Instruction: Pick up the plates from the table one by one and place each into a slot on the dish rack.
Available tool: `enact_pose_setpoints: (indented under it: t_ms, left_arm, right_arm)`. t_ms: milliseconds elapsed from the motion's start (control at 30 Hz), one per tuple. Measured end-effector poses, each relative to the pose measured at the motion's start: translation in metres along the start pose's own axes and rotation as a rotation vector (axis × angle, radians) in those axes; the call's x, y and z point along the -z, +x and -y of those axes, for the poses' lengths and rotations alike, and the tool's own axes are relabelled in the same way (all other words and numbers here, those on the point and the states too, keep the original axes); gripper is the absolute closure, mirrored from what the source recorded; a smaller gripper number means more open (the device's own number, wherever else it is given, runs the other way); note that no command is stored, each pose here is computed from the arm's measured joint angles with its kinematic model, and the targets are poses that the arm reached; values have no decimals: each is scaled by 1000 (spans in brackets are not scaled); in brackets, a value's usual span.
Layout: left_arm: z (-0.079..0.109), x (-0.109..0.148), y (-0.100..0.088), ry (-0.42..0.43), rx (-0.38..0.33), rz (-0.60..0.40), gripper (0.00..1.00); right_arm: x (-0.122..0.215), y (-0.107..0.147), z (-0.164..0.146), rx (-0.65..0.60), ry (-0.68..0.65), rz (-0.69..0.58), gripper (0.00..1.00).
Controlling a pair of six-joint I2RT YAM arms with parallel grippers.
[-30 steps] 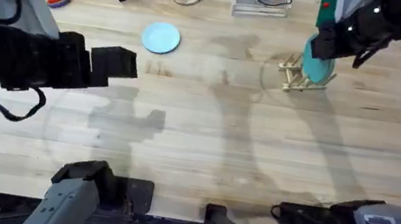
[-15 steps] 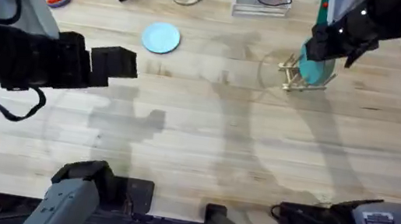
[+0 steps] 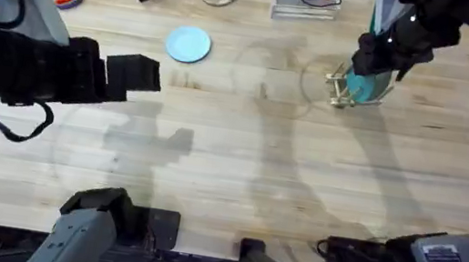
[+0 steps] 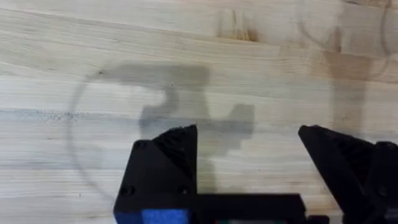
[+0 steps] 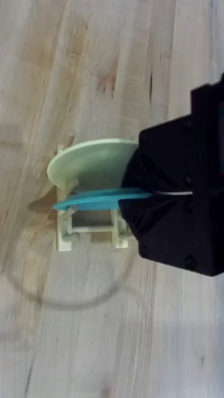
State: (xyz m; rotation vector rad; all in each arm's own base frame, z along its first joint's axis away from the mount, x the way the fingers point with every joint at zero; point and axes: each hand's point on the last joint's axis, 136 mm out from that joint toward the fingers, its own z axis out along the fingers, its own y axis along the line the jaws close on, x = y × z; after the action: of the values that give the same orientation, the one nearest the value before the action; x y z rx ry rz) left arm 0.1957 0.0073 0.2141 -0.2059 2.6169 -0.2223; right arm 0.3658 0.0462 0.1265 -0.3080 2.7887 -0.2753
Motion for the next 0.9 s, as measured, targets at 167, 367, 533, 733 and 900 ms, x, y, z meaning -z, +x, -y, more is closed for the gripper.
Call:
enact_pose_setpoints:
  t_ms: [167, 367, 533, 733, 900]
  left_arm:
    - [0, 0, 0, 0, 0, 0, 8]
    - [0, 0, 0, 0, 0, 0, 3]
    - [0, 0, 0, 0, 0, 0, 7]
    - [0, 0, 0, 0, 0, 0, 6]
    - [0, 0, 0, 0, 0, 0, 6]
  right_arm:
    - [0, 0, 0, 0, 0, 0, 946]
    - [0, 0, 0, 0, 1, 2, 880]
    - [0, 0, 0, 0, 1, 2, 843]
    - [0, 0, 0, 0, 1, 2, 827]
    - [0, -1, 0, 0, 1, 3, 827]
